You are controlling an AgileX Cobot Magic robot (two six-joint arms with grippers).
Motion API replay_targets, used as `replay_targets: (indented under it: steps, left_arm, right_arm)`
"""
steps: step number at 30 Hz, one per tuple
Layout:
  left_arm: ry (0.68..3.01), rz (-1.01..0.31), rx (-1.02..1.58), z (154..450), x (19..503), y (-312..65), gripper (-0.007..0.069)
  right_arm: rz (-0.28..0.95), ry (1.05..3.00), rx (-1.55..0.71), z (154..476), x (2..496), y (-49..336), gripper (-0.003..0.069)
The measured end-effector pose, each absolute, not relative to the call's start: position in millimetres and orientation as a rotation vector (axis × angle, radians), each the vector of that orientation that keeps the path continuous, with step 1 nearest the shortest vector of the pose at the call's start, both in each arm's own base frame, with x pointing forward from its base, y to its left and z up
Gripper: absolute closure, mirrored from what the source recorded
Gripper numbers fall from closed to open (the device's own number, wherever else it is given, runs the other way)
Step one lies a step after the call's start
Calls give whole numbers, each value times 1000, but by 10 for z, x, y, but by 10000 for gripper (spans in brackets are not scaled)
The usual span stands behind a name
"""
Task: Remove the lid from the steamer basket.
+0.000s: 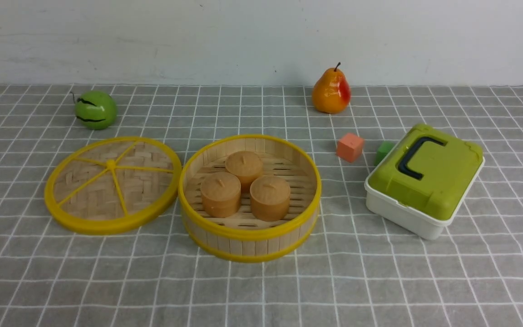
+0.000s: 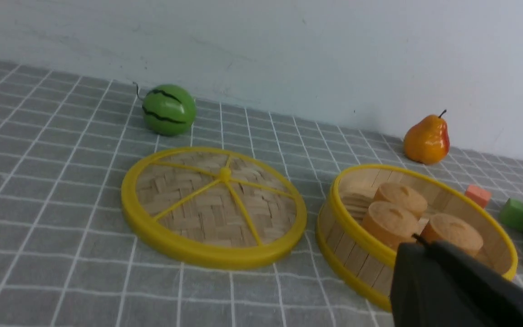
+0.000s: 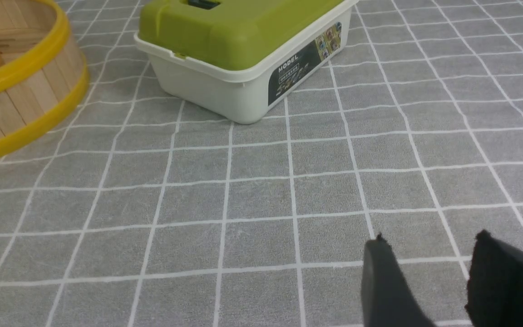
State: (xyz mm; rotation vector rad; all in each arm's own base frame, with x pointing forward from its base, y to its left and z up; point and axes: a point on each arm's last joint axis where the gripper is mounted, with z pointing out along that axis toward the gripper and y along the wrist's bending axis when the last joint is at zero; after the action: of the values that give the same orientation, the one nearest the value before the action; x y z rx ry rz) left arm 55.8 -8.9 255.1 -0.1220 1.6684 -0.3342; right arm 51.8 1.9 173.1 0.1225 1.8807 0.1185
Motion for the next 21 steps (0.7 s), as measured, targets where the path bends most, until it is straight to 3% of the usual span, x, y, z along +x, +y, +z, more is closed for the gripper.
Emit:
replay_targets:
  steps: [14,21]
  left_arm:
    - [1868,-300,-131,1764,558,-88,638]
    - [1904,-230,-88,1684,516,-61,638]
  right_arm:
    - [119,1881,122,1731,518,19,417]
    - [119,1881,122,1731,518,19,417]
